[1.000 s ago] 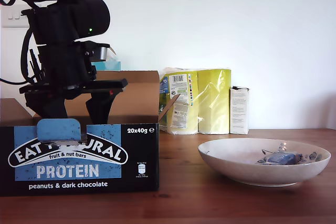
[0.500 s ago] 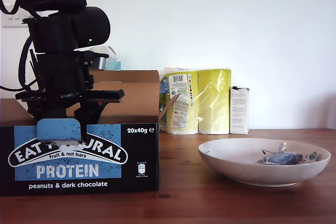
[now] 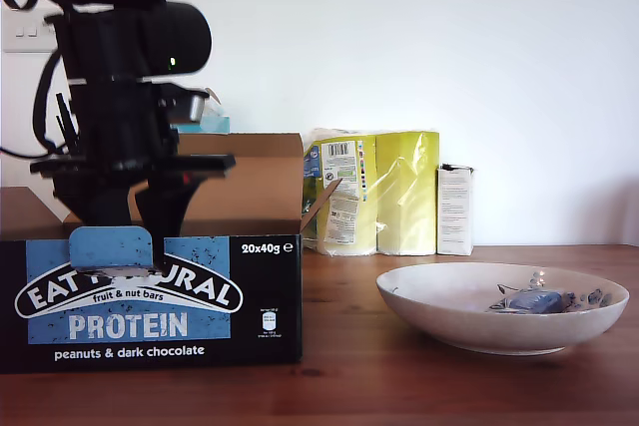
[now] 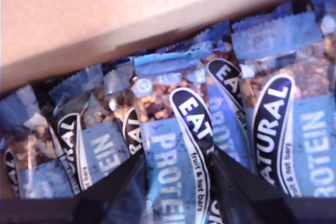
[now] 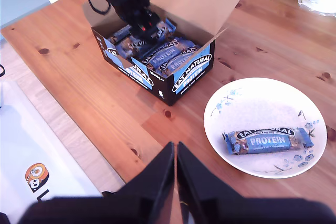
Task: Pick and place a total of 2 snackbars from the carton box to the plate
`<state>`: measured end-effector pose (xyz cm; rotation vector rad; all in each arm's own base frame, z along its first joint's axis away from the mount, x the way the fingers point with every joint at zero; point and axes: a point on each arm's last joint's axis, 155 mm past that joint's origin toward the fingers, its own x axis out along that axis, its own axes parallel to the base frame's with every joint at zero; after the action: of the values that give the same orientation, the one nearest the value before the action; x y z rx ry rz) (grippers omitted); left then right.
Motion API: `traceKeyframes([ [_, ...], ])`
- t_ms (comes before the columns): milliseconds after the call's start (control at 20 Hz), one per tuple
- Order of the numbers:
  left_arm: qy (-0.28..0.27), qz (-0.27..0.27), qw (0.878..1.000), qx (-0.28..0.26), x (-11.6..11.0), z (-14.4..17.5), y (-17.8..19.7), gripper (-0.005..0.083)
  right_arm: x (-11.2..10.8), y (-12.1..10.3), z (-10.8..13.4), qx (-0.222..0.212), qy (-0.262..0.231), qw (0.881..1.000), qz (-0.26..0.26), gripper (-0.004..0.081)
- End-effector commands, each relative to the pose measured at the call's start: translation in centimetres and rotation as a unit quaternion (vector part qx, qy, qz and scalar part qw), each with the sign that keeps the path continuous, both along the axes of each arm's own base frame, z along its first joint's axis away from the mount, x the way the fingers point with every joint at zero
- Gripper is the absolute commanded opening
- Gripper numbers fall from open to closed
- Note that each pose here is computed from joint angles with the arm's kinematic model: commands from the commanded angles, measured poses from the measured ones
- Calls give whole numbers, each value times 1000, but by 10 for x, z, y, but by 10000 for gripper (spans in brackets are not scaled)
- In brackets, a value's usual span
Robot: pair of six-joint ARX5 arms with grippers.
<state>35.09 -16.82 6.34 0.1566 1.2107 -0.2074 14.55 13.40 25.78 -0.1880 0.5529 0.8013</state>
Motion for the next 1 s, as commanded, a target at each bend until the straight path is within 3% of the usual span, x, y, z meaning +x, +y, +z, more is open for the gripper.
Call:
traceKeyframes([
  [0, -35, -6, 999, -19, 2, 31, -4, 232, 0, 1, 4, 0, -4, 1000, 2, -13],
  [350, -115, -12, 991, -64, 1, 96, -6, 232, 0, 1, 4, -1, -6, 1000, 3, -13],
  [450, -139, -33, 985, -98, 3, 112, -23, 232, -1, 0, 3, -1, -5, 1000, 3, -13],
  [650, -186, -108, 959, -183, 0, 143, -85, 232, -11, -9, 1, 1, 1, 1000, -14, -13],
  [950, -254, -189, 913, -259, -20, 187, -159, 232, -23, -35, 9, 12, -21, 997, -80, -13],
])
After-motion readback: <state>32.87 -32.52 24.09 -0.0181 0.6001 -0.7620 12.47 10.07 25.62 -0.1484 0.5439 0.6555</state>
